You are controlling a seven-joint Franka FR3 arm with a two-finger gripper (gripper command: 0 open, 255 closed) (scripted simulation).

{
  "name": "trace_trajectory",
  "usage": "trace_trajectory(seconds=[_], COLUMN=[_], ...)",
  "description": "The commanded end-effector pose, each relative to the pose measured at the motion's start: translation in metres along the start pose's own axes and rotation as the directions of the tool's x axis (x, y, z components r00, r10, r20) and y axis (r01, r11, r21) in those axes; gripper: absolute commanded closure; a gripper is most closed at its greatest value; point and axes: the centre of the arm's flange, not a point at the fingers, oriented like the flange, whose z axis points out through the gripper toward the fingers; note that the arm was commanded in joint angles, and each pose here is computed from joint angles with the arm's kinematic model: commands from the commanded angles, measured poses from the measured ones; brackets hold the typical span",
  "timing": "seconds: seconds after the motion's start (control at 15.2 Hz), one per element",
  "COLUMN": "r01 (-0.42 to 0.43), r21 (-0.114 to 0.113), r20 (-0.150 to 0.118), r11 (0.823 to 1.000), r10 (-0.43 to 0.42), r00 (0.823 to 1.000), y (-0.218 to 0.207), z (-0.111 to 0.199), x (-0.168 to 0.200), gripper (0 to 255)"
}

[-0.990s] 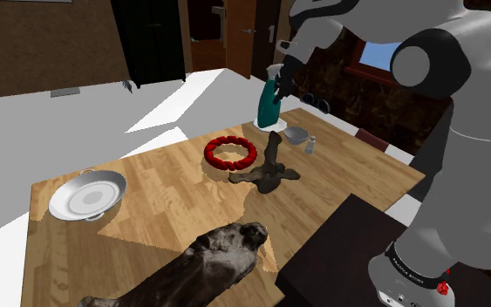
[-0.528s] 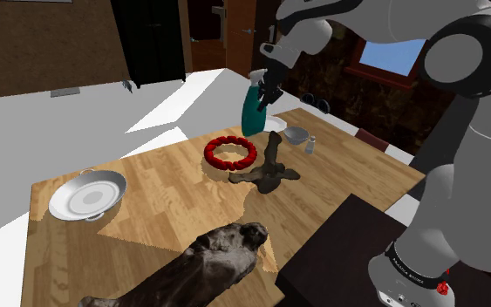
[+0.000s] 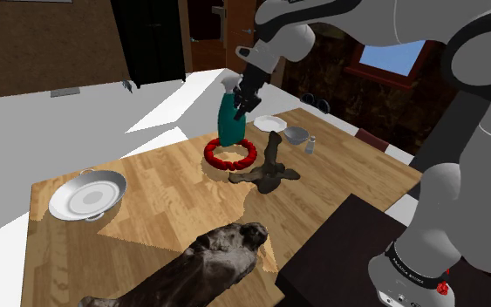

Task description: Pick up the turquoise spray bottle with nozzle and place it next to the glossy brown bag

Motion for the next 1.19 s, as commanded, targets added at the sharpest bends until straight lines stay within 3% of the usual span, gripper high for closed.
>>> trace_trajectory(seconds=[0.0,1.06,1.12], r01=[-0.002,-0.002,-0.002], r21=[-0.001,-0.001,-0.001], r20=[0.000,0.000,0.000], r11=[1.000,1.000,1.000], r10=[0.002,0.002,0.002], r00=[1.000,1.000,1.000], y=[-0.002,-0.037,-0.037], z=[0.011,0.120,0.125], x=[0.023,0.205,0.202], gripper=[255,255,255])
